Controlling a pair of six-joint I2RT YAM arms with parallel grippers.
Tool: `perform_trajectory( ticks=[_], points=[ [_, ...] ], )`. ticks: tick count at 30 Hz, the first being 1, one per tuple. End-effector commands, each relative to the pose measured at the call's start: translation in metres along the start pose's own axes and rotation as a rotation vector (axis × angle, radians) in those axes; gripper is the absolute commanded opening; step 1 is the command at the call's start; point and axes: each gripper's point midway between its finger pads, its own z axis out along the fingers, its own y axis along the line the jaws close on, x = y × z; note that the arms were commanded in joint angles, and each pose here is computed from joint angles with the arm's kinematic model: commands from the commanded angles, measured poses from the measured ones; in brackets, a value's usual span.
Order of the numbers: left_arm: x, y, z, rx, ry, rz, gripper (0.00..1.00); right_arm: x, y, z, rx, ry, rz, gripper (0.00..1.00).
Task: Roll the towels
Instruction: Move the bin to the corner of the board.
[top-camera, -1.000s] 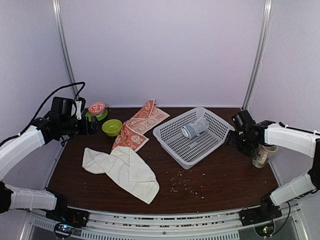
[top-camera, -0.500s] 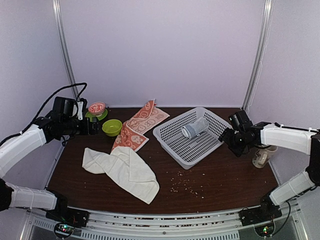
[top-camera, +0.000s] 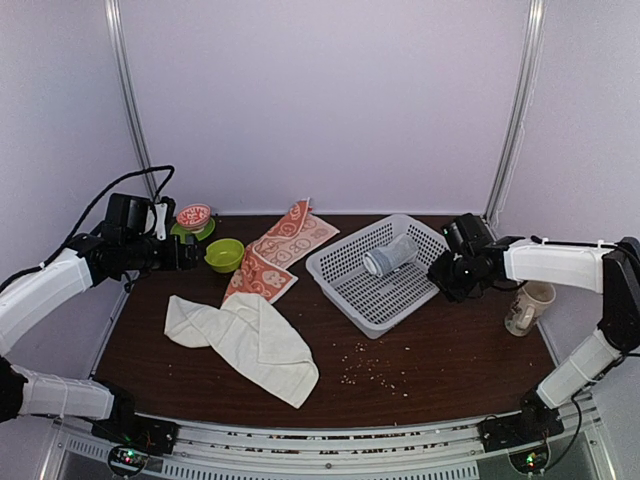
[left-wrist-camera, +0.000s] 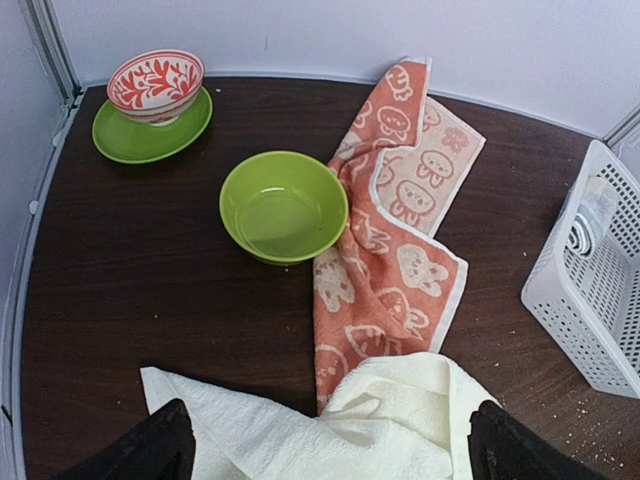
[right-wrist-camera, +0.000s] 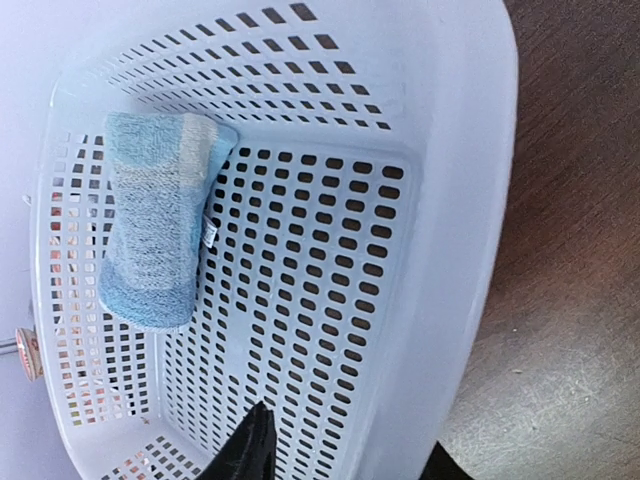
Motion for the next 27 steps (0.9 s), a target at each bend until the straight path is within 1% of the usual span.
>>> perform_trajectory(
  ticks=[1,3,6,7,10,14,20,23,27],
  points=[
    [-0.017,-0.005,-0.006,0.025,-0.043,-0.010,0.98,-0.009,0.010,0.000,0.006,-0.036,0.017,0.38],
    [-0.017,-0.005,-0.006,0.024,-0.044,-0.011,0.98,-0.013,0.015,0.001,0.008,-0.046,0.027,0.36],
    [-0.017,-0.005,-0.006,0.023,-0.042,-0.011,0.98,-0.017,0.022,0.005,0.006,-0.052,0.044,0.28],
    [-0.016,-0.005,-0.005,0.022,-0.041,-0.011,0.98,-0.018,0.025,0.007,0.003,-0.052,0.048,0.23],
    [-0.016,-0.005,-0.005,0.024,-0.040,-0.012,0.98,-0.021,0.029,0.009,0.005,-0.060,0.075,0.00],
    [-0.015,-0.005,-0.004,0.025,-0.034,-0.013,0.98,-0.035,0.029,0.009,0.001,-0.110,0.155,0.00],
    [-0.014,-0.006,-0.001,0.032,-0.024,-0.018,0.98,-0.069,0.017,0.000,0.049,-0.238,0.301,0.00],
    [-0.012,-0.006,0.001,0.034,-0.015,-0.024,0.98,-0.085,0.010,-0.005,0.047,-0.318,0.418,0.00],
    [-0.009,-0.007,0.003,0.037,-0.006,-0.029,0.98,-0.101,0.013,0.000,0.000,-0.383,0.588,0.00]
  ],
)
